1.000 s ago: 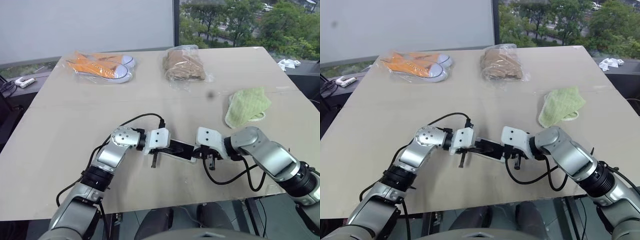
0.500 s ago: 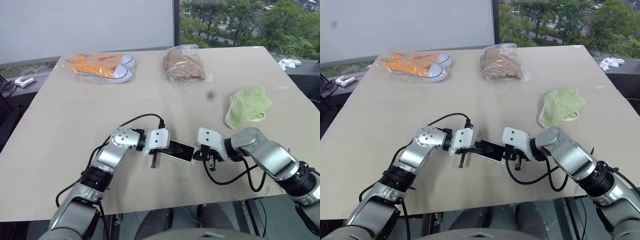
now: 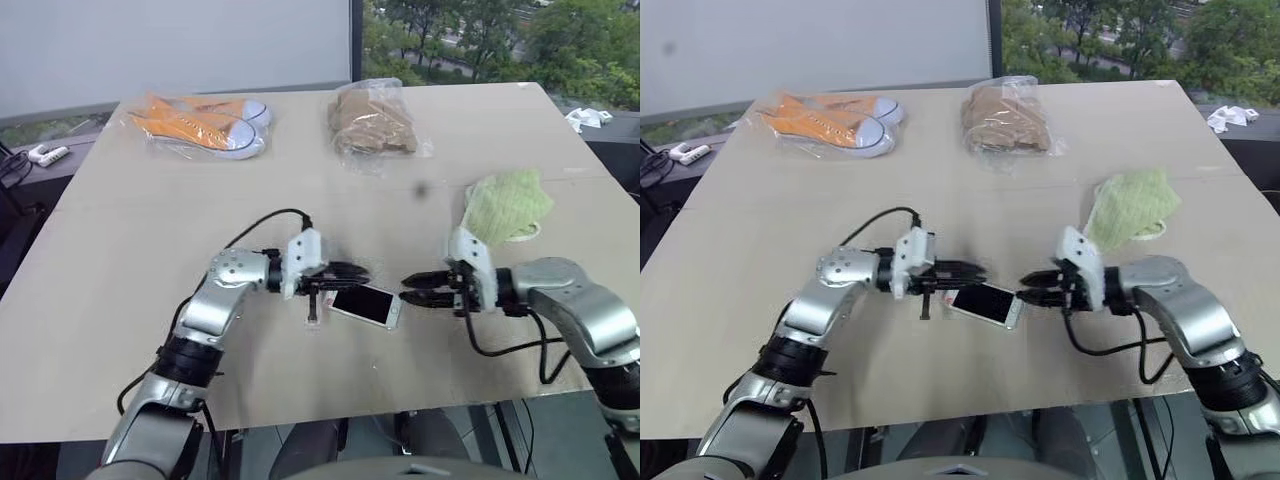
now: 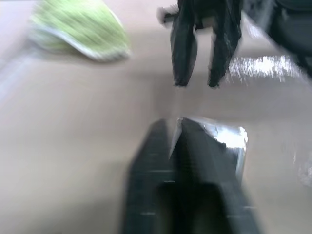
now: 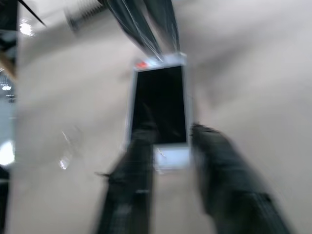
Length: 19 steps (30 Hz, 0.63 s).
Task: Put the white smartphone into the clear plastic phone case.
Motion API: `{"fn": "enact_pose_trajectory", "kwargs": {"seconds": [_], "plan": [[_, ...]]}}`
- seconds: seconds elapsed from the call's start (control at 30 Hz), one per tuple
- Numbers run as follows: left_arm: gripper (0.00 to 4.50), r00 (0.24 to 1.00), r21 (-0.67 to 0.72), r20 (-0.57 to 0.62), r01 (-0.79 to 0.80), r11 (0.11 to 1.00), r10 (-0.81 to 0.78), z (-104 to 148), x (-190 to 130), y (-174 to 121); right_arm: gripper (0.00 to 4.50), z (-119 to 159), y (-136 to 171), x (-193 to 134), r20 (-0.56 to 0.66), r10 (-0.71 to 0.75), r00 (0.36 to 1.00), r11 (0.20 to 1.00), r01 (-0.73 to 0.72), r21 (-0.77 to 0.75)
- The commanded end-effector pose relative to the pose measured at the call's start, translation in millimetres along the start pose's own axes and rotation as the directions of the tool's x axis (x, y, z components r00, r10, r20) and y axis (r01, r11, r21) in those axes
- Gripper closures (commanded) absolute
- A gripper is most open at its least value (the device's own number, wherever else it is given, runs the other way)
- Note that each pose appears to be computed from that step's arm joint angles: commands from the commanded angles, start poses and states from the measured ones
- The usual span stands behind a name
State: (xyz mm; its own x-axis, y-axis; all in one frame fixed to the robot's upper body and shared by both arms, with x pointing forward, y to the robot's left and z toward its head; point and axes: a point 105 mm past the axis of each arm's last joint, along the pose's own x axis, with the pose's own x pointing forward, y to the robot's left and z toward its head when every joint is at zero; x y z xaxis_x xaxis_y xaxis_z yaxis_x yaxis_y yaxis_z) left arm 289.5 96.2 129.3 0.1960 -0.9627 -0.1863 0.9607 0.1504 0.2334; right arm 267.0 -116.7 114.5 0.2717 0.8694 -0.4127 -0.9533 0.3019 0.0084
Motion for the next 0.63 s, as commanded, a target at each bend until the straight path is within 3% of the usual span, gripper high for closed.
{"fn": "enact_pose_trajectory", "kwargs": {"seconds": [0.03, 0.13, 0.17, 0.2, 0.4, 0.63], "plan": [[2.23, 0.994, -0.045, 0.001, -0.107, 0.993, 0.107, 9, -33, 4, 1.36, 3, -8, -24, 0.057, -0.059, 0.997, 0.996, 0.063, -0.070], [0.75, 0.977, -0.070, -0.063, -0.210, 0.975, 0.206, 3, -69, 0, 0.00, -13, -12, -49, 0.057, -0.110, 0.992, 0.990, 0.114, -0.077], [0.25, 0.970, -0.082, -0.083, -0.234, 0.969, 0.228, 1, -78, -3, 0.00, -17, -13, -56, 0.062, -0.128, 0.990, 0.988, 0.133, -0.076], [0.03, 0.960, -0.084, -0.112, -0.268, 0.960, 0.258, -3, -90, -5, 0.00, -22, -13, -64, 0.060, -0.137, 0.989, 0.987, 0.142, -0.077], [0.03, 0.875, -0.070, -0.293, -0.422, 0.904, 0.386, -32, -150, -26, 0.00, -51, -10, -107, 0.020, -0.172, 0.985, 0.985, 0.172, -0.027], [0.03, 0.845, -0.037, -0.345, -0.447, 0.894, 0.408, -38, -168, -37, 0.00, -53, -12, -122, 0.041, -0.198, 0.979, 0.979, 0.199, -0.037]]}}
